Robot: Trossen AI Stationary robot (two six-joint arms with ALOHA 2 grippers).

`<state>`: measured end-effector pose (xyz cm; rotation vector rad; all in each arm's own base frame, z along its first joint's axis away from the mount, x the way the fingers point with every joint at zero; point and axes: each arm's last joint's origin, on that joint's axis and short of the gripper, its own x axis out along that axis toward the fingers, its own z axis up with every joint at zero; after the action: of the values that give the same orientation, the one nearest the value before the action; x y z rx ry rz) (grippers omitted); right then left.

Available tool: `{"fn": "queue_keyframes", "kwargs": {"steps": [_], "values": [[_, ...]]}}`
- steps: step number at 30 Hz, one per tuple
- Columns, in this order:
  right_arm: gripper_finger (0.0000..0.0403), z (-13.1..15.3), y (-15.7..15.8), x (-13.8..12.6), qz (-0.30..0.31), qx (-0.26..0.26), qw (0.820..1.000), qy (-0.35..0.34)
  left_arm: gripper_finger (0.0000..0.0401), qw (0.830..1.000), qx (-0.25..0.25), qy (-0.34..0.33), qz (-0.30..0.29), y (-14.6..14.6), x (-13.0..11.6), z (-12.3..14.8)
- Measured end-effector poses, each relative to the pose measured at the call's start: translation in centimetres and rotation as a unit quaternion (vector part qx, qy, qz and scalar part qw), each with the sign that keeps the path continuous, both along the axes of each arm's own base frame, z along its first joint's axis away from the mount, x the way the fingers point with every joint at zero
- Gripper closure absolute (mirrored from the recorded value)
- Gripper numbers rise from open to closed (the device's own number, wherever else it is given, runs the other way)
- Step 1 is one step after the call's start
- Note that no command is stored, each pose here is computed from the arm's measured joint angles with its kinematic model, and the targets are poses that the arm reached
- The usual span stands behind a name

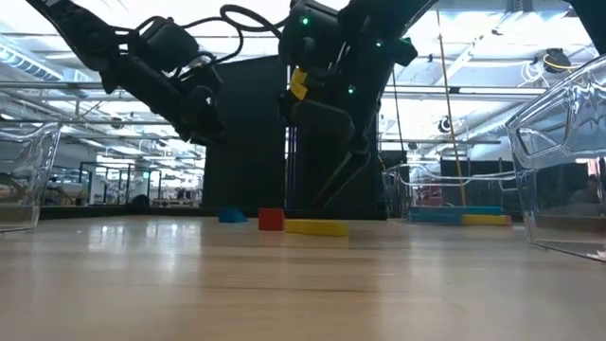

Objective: Sort blocks by size
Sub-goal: Put the red triangle block into the bottom right transparent bin

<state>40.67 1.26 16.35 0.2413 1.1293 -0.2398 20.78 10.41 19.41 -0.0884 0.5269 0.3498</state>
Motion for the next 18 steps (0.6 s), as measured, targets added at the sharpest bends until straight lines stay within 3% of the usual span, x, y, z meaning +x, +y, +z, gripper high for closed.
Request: {"fn": "queue_keyframes", "kwargs": {"steps": [10, 18], "values": [[0.0124, -0.3, -0.2, 0.1, -0.022, -0.046, 0.999, 0.000, 0.0214, 1.000, -0.002, -0.002, -0.007, -0.1, 0.0, 0.0], [0.0124, 0.7, 0.4, -0.2, 0.022, -0.030, 0.999, -0.003, 0.0214, 0.998, -0.001, 0.004, -0.059, -1.0, -1.2, 1.0]]}}
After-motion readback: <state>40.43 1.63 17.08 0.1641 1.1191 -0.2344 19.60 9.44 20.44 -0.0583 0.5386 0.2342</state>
